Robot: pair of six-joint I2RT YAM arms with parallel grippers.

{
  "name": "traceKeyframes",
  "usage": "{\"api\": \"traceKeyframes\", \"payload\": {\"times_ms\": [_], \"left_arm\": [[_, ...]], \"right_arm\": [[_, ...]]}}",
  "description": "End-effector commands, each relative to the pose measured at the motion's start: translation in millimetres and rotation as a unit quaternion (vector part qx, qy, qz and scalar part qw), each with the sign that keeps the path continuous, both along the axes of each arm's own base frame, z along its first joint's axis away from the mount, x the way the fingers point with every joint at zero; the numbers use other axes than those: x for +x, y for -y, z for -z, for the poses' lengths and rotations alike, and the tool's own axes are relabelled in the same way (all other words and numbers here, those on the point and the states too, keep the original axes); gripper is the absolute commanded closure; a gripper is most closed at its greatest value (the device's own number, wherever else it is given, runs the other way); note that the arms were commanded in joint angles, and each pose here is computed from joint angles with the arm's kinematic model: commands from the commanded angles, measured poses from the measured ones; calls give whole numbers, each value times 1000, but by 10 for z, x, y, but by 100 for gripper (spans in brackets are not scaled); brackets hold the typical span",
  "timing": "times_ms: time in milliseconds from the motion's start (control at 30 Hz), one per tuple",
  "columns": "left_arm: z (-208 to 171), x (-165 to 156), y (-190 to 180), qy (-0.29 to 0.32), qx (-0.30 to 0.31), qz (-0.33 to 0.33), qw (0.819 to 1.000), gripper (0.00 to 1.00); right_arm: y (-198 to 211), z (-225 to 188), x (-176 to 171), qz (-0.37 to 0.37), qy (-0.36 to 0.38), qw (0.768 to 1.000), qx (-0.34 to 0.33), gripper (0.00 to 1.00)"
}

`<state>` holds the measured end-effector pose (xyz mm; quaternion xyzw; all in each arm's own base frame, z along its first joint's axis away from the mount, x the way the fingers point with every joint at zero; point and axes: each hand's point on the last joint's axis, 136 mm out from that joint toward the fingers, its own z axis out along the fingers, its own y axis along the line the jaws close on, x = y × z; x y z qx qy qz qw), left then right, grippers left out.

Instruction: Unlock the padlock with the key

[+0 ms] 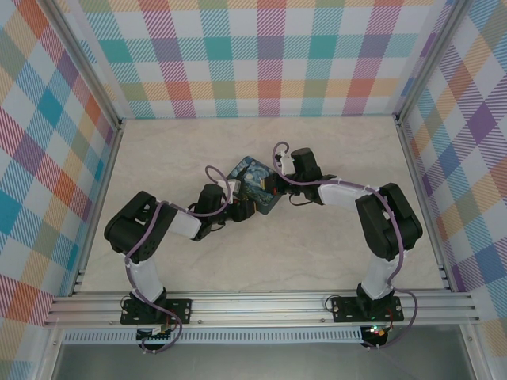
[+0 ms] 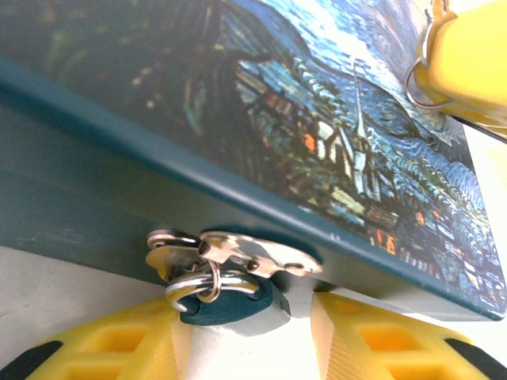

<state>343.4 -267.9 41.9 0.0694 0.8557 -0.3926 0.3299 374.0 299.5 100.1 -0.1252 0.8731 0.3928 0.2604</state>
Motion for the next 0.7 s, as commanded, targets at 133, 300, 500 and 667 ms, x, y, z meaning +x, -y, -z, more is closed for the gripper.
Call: {"api": "traceKeyframes", "payload": {"times_ms": [133,300,500,667], "left_arm": [[92,91,-57,-22,2,-33,999,63],[70,94,-75,-22,0,-40,999,64],[21,116,-61,-29,-19,-50,998,59],[2,141,-37,-44,-35,-60,997,60]], "right_arm": [[7,115,-147,-9,-20,1000,-13,100],[1,108,-151,-9,-19,1000,-12,100],[-2,102,-162,-10,-18,1000,-13,100],[-2,95,-161,-10,-17,1000,-13,100]]}}
